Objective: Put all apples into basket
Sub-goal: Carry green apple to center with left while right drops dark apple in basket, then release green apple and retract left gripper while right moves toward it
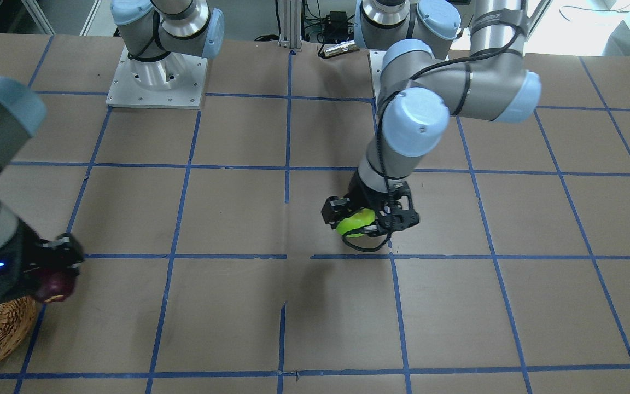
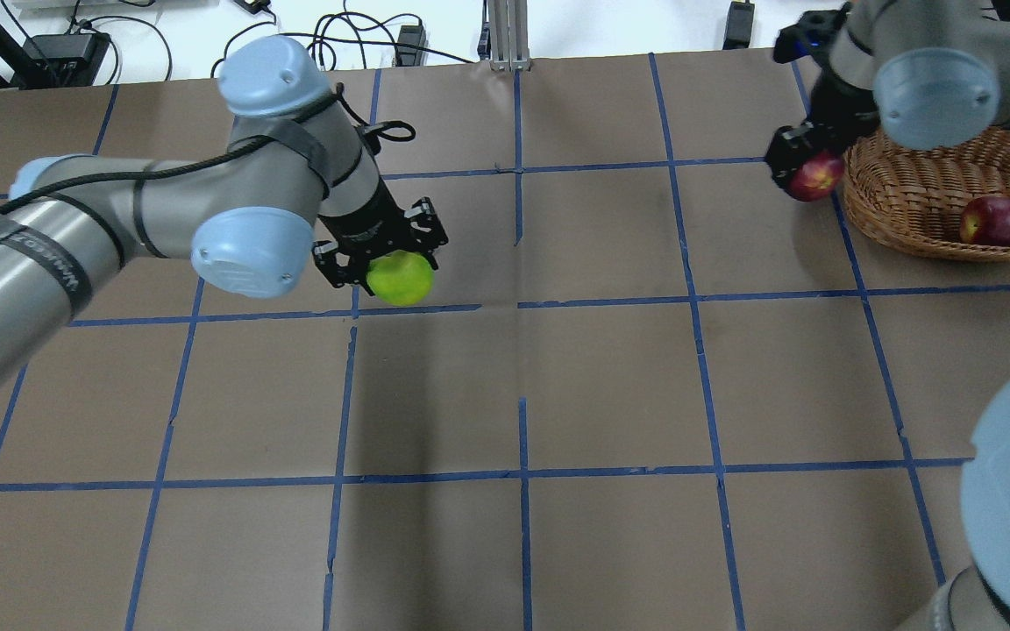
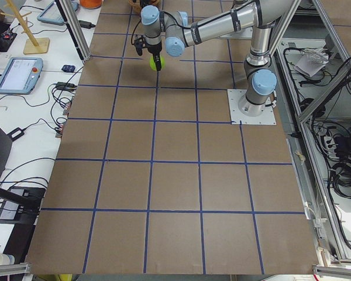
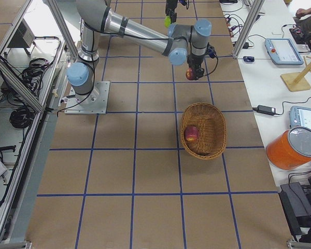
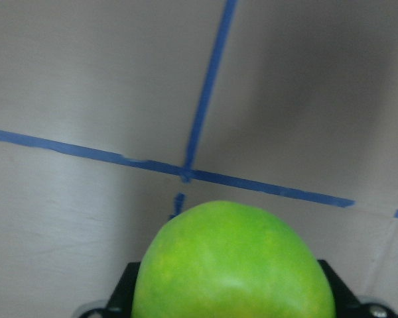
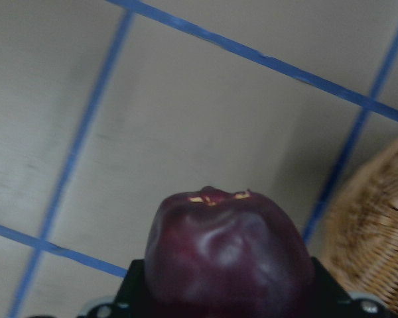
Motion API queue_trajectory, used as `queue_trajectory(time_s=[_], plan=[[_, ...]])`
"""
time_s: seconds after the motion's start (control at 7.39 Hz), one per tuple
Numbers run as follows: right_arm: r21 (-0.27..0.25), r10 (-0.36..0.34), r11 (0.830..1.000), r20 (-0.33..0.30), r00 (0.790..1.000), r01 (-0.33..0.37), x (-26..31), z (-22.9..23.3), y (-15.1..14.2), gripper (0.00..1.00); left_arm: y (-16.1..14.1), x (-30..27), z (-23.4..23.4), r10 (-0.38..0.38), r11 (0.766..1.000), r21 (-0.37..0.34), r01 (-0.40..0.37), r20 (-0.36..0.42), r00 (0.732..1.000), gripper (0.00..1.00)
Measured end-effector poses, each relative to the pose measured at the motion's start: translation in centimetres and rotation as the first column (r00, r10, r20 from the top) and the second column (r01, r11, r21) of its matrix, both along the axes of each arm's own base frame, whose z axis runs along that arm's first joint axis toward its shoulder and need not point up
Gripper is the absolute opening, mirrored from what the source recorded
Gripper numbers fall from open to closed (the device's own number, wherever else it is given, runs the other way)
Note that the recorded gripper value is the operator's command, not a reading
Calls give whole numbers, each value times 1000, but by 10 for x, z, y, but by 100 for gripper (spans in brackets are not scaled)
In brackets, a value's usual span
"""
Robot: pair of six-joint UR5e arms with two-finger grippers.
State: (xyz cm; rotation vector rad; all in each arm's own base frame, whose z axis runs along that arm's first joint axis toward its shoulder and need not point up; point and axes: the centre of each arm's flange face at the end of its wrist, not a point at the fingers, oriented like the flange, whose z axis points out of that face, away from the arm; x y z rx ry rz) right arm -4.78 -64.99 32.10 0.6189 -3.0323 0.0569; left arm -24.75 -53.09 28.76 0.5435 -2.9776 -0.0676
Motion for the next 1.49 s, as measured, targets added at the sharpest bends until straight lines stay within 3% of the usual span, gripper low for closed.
queue_trajectory(time_s=[0.14,0.27,0.41,0.54,0.68,1.08,1.35,1.49], plan=[[11,32,999,-17,999,-32,-66,-7,-1,22,4,-34,-19,31,999,-12,-31,-4,1000,31],[27,50,998,-18,999,-50,-123,-24,0,48,4,-58,-38,64,997,-38,-64,-17,998,31],[37,53,998,-11,999,-52,-162,-43,0,87,2,-77,-52,87,994,-66,-89,-31,996,36],[37,47,998,3,999,-47,-181,-57,-1,100,0,-89,-68,100,992,-77,-102,-36,994,55],[32,45,998,18,999,-45,-188,-65,-3,100,-2,-94,-82,109,990,-80,-112,-39,993,100],[-2,38,999,2,999,-38,-189,-49,-19,100,-6,-98,-91,120,987,-102,-125,-50,991,100],[-14,86,996,-14,996,-86,-148,-24,-36,100,-7,-86,-60,100,988,-116,-105,-49,994,100],[1,71,997,1,997,-71,-111,-11,-39,100,-3,-73,-35,64,992,-104,-67,-31,997,100]])
